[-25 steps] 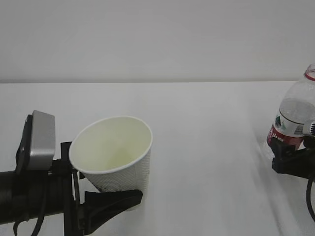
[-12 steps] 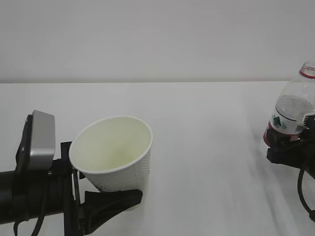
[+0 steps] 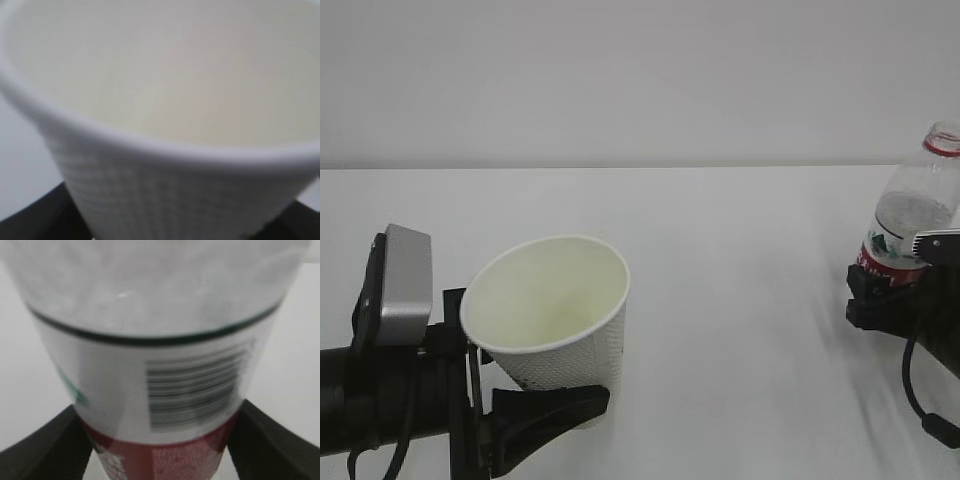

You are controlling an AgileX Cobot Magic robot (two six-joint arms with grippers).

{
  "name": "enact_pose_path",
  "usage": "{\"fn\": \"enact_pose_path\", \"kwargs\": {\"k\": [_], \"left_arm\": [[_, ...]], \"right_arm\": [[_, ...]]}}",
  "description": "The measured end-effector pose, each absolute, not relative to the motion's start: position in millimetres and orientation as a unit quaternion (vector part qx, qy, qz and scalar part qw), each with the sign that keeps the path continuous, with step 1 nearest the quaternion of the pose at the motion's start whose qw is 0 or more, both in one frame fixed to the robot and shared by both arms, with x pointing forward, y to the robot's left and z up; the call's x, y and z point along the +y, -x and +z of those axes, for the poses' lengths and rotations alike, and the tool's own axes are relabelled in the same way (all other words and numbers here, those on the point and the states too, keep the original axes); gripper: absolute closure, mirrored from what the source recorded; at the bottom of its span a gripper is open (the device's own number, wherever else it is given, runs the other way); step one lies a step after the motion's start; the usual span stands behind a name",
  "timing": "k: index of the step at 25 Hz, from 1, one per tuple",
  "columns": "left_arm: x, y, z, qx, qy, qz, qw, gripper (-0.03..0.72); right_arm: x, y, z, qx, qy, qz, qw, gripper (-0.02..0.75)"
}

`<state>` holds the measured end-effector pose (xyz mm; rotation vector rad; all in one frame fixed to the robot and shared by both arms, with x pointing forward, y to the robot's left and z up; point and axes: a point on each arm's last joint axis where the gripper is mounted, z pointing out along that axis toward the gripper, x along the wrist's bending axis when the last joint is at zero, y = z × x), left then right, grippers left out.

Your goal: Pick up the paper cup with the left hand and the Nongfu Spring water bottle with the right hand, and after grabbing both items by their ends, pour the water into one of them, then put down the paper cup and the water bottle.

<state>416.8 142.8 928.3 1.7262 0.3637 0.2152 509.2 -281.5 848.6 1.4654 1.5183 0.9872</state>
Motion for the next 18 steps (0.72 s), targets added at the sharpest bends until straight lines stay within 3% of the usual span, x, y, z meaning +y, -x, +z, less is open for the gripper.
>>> {"fn": "enact_pose_path", "kwargs": {"k": [18], "left_arm": [[143, -417, 927, 0.160, -0.757, 0.094, 0.627, 0.144]], "right_arm": [[-280, -522, 847, 0.594, -0.576, 0.396, 0.399, 0.144]]}}
